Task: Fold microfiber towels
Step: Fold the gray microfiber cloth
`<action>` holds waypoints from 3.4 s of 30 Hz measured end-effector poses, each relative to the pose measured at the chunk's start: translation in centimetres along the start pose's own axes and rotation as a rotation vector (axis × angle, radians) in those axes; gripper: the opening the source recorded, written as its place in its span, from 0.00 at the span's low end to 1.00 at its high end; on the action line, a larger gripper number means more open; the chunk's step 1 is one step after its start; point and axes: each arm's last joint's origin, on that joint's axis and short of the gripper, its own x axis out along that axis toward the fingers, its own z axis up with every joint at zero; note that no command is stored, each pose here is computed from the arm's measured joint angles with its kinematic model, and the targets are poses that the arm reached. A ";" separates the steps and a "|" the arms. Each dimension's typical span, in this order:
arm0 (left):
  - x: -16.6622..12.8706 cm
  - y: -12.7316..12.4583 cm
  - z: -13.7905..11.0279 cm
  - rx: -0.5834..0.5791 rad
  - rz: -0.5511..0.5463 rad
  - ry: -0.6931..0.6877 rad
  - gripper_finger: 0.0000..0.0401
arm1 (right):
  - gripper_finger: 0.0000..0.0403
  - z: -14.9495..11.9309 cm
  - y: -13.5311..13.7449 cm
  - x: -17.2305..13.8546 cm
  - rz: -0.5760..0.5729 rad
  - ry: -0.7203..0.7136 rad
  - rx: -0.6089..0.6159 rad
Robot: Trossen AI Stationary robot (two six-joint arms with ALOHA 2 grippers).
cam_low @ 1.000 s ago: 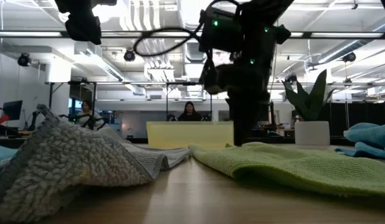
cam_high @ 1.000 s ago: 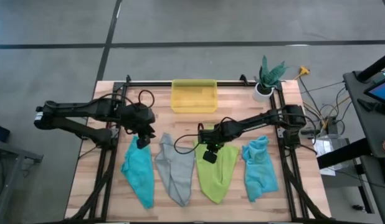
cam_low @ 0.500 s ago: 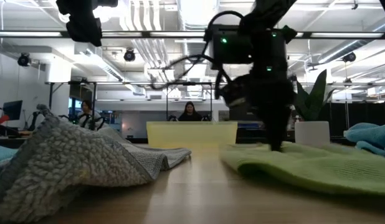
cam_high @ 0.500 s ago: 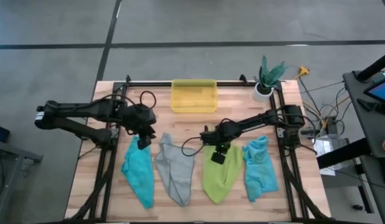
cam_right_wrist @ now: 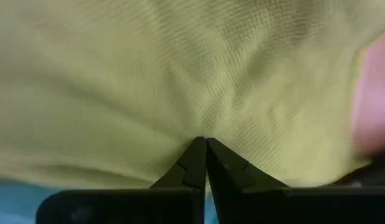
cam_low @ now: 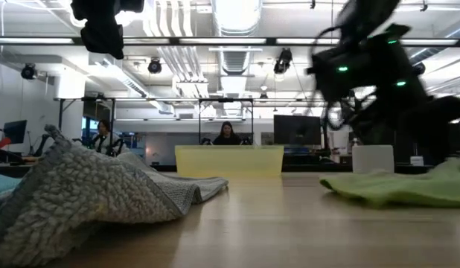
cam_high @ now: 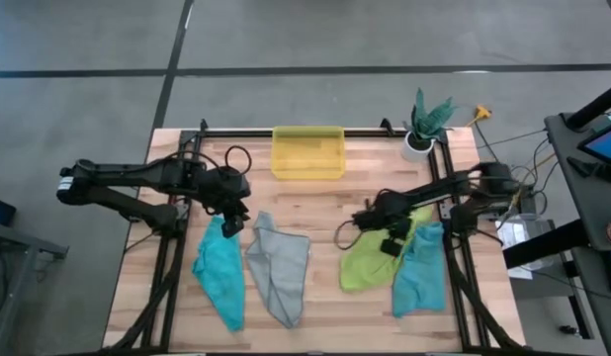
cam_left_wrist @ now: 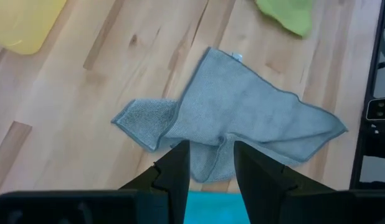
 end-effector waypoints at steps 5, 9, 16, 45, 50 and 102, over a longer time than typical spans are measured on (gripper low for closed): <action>0.3 -0.1 0.3 0.007 -0.013 -0.038 0.27 | 0.02 -3.9 -2.3 -0.4 0.007 -0.007 0.139; 0.6 -0.2 0.7 0.015 -0.031 -0.080 0.27 | 0.02 -5.9 -3.3 -2.8 0.088 -0.121 0.281; 2.0 -0.3 1.2 0.069 -0.037 -0.100 0.27 | 0.02 -6.6 -4.0 -9.4 0.348 -0.634 0.579; 12.2 3.3 -3.9 0.498 -0.006 0.251 0.41 | 0.02 -3.5 2.3 -18.6 0.693 -1.117 0.204; 12.8 3.8 -4.0 0.487 -0.004 0.211 0.53 | 0.02 -3.1 3.5 -18.6 0.690 -1.098 0.182; -3.9 -3.4 5.7 0.558 -0.055 -0.223 0.00 | 0.50 1.7 2.8 -22.2 0.352 -1.522 -0.261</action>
